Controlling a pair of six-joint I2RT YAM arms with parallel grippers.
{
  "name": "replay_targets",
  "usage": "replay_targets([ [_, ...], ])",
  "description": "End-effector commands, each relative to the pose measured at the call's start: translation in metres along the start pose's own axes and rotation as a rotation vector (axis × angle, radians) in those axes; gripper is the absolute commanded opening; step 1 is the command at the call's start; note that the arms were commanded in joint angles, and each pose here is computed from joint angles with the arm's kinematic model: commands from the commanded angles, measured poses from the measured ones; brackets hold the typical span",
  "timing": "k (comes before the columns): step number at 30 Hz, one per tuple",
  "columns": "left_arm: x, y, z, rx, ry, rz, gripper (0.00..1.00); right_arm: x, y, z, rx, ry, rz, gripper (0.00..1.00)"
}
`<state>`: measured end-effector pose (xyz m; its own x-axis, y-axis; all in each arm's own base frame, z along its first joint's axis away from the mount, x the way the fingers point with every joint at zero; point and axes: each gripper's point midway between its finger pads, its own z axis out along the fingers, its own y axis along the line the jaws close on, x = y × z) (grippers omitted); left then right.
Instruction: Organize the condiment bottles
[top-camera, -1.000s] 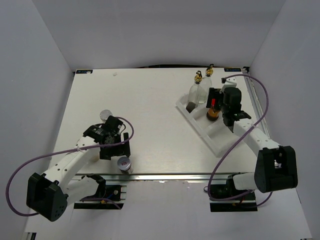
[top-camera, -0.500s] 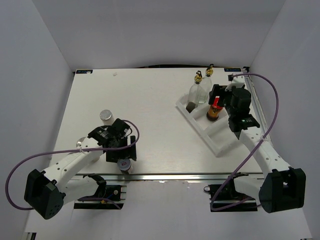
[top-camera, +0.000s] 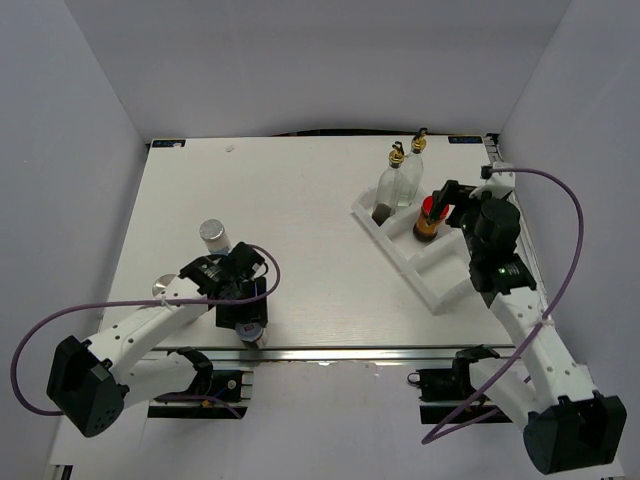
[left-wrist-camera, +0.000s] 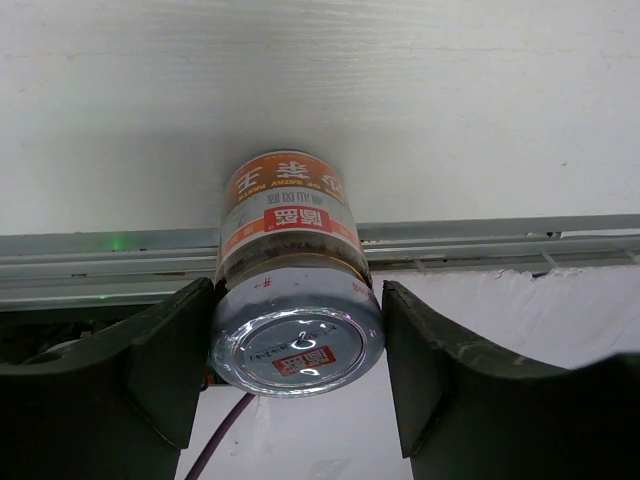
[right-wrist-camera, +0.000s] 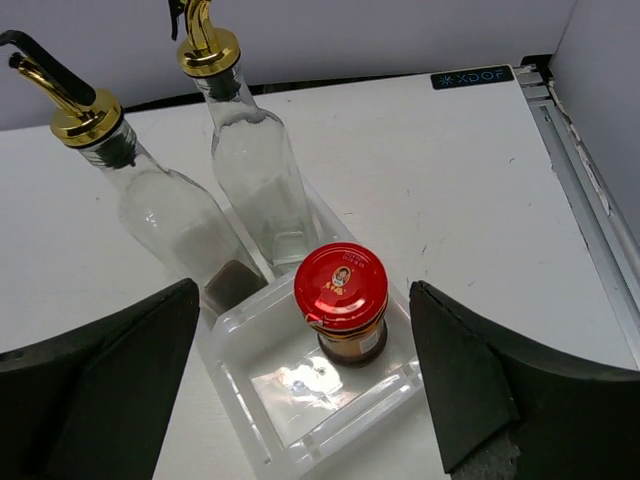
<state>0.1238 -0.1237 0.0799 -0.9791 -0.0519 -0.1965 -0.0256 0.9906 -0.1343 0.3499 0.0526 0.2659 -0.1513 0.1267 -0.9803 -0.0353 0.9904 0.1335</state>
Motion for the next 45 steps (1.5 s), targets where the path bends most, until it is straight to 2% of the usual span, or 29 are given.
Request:
replay_targets([
  [1,0.005,-0.006,0.013,0.02,0.006,-0.001,0.61,-0.011,-0.006,-0.02,0.03,-0.07,0.091,0.89],
  [2,0.006,-0.006,0.015,0.015,0.013,-0.001,0.57,-0.009,-0.008,-0.027,0.031,-0.083,0.111,0.9],
  [3,0.006,-0.006,0.016,0.013,0.012,0.0,0.48,-0.008,-0.009,-0.03,0.033,-0.087,0.114,0.89],
  [5,0.002,-0.011,0.012,0.019,0.002,0.009,0.34,-0.005,-0.011,-0.034,0.041,-0.087,0.114,0.89],
  [6,0.0,-0.011,0.011,0.013,0.001,0.021,0.31,-0.003,-0.014,-0.038,0.055,-0.084,0.117,0.89],
  [7,-0.007,-0.013,0.01,0.008,-0.017,0.026,0.2,-0.002,-0.016,-0.041,0.062,-0.082,0.121,0.89],
  [9,-0.024,-0.028,0.001,0.032,-0.046,0.052,0.1,0.0,-0.016,-0.046,0.058,-0.092,0.135,0.89],
  [10,-0.028,-0.035,0.004,0.026,-0.025,0.063,0.01,-0.002,-0.017,-0.046,0.061,-0.109,0.149,0.89],
  [13,-0.053,-0.064,-0.005,0.048,-0.069,0.124,0.0,-0.004,-0.019,-0.046,0.069,-0.147,0.152,0.89],
  [16,-0.086,-0.098,-0.017,0.095,-0.121,0.158,0.0,-0.015,-0.036,-0.048,0.167,-0.16,0.137,0.89],
  [22,-0.137,-0.16,-0.032,0.22,-0.303,0.194,0.0,-0.016,-0.04,-0.05,0.192,-0.145,0.13,0.89],
  [24,-0.147,-0.177,-0.032,0.206,-0.375,0.208,0.0,-0.017,-0.039,-0.058,0.186,-0.149,0.161,0.89],
  [25,-0.158,-0.188,-0.042,0.22,-0.42,0.209,0.0,-0.003,-0.041,-0.059,0.19,-0.135,0.166,0.89],
  [27,-0.166,-0.206,-0.038,0.223,-0.417,0.202,0.0,-0.01,-0.045,-0.073,0.193,-0.196,0.19,0.89],
  [29,-0.173,-0.237,-0.054,0.307,-0.431,0.235,0.0,-0.019,-0.052,-0.087,0.226,-0.234,0.204,0.89],
  [34,-0.178,-0.287,-0.041,0.362,-0.344,0.275,0.0,-0.001,-0.063,-0.09,0.282,-0.188,0.174,0.89],
  [35,-0.186,-0.305,-0.056,0.415,-0.364,0.286,0.0,-0.007,-0.064,-0.091,0.294,-0.182,0.182,0.89],
  [37,-0.19,-0.319,-0.041,0.412,-0.345,0.292,0.0,0.0,-0.07,-0.09,0.327,-0.174,0.186,0.89],
  [38,-0.204,-0.333,-0.062,0.446,-0.392,0.288,0.0,0.004,-0.072,-0.09,0.335,-0.175,0.182,0.89],
  [40,-0.206,-0.342,-0.051,0.444,-0.368,0.299,0.0,0.004,-0.075,-0.093,0.351,-0.178,0.188,0.89],
  [45,-0.219,-0.37,-0.054,0.52,-0.4,0.3,0.0,0.003,-0.076,-0.095,0.354,-0.201,0.197,0.89],
])
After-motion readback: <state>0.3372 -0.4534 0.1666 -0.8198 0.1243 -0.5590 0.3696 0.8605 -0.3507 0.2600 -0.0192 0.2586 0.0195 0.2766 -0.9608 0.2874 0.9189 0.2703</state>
